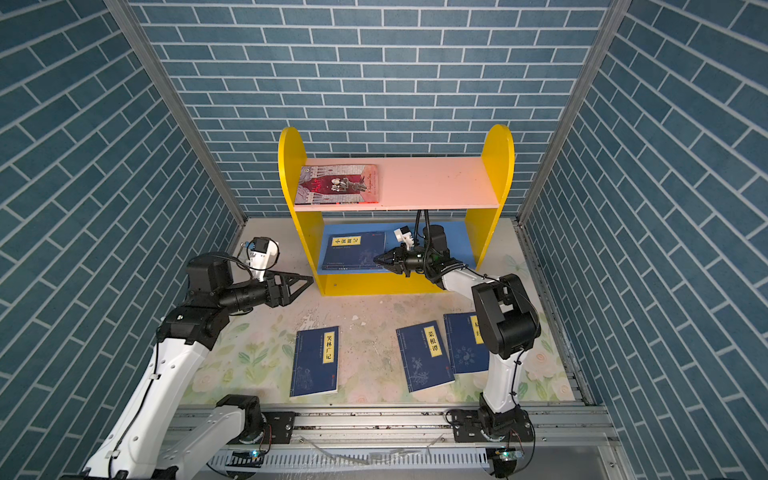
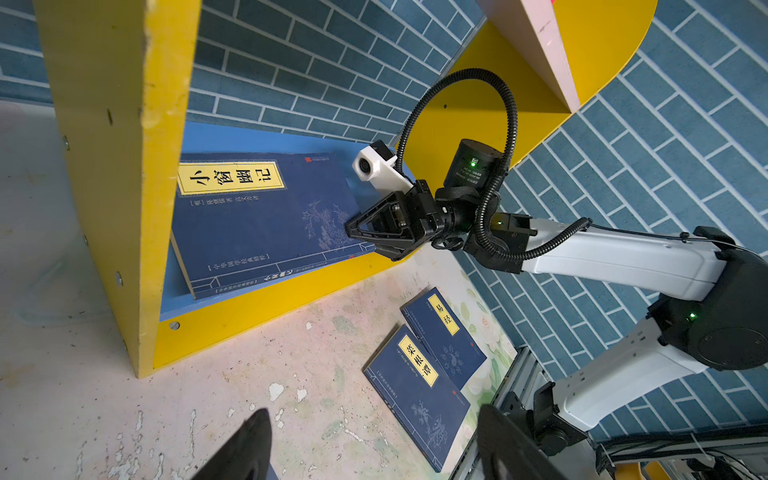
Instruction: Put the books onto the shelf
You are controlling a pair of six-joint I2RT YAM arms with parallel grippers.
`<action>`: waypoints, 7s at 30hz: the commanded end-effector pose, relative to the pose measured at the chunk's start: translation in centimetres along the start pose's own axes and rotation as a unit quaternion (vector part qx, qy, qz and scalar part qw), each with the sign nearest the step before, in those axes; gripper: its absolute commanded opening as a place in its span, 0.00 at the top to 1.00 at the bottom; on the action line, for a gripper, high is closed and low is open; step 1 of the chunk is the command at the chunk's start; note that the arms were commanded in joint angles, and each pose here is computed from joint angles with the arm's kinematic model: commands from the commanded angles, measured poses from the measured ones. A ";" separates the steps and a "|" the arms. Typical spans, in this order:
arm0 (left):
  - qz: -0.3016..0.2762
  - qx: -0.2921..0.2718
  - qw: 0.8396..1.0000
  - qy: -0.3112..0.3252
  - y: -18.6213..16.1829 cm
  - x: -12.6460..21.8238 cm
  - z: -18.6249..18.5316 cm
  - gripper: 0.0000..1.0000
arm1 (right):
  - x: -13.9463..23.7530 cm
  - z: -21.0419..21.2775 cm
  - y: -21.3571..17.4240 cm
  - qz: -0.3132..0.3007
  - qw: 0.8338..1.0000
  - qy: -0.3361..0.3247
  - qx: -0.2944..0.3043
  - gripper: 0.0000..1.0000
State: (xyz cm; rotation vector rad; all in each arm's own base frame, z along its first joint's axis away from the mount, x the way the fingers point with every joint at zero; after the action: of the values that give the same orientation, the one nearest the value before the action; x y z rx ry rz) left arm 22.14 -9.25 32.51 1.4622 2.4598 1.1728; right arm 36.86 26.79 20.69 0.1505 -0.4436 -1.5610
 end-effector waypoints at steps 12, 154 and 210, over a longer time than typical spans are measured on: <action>-0.008 -0.003 1.000 -0.004 -0.1 0.1 0.1 0.21 | 0.2 -0.2 0.1 0.015 0.996 -0.089 0.025 0.61; 0.116 0.086 0.988 -0.061 -7.4 -3.0 4.8 0.17 | 16.1 -2.2 -22.4 -0.034 0.869 -0.492 0.039 0.50; 0.391 0.093 0.915 -0.035 -19.8 -17.0 6.3 0.20 | 9.8 -5.9 -27.1 0.076 0.926 -0.362 -0.080 0.48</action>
State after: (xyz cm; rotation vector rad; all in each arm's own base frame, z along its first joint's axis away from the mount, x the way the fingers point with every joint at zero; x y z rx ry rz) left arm 19.00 -22.72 9.87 2.6531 2.0313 0.8971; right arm 14.67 15.94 8.57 -0.5124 -0.9552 -1.4979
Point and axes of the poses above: each gripper's point midway between its finger pads, its own x axis back along the fingers, its own z axis along the line the jaws close on, y = z × x, the point moved 7 cm from there along x, back along the fingers, and after that the axes turned 12 degrees about x, right-handed, at the moved point
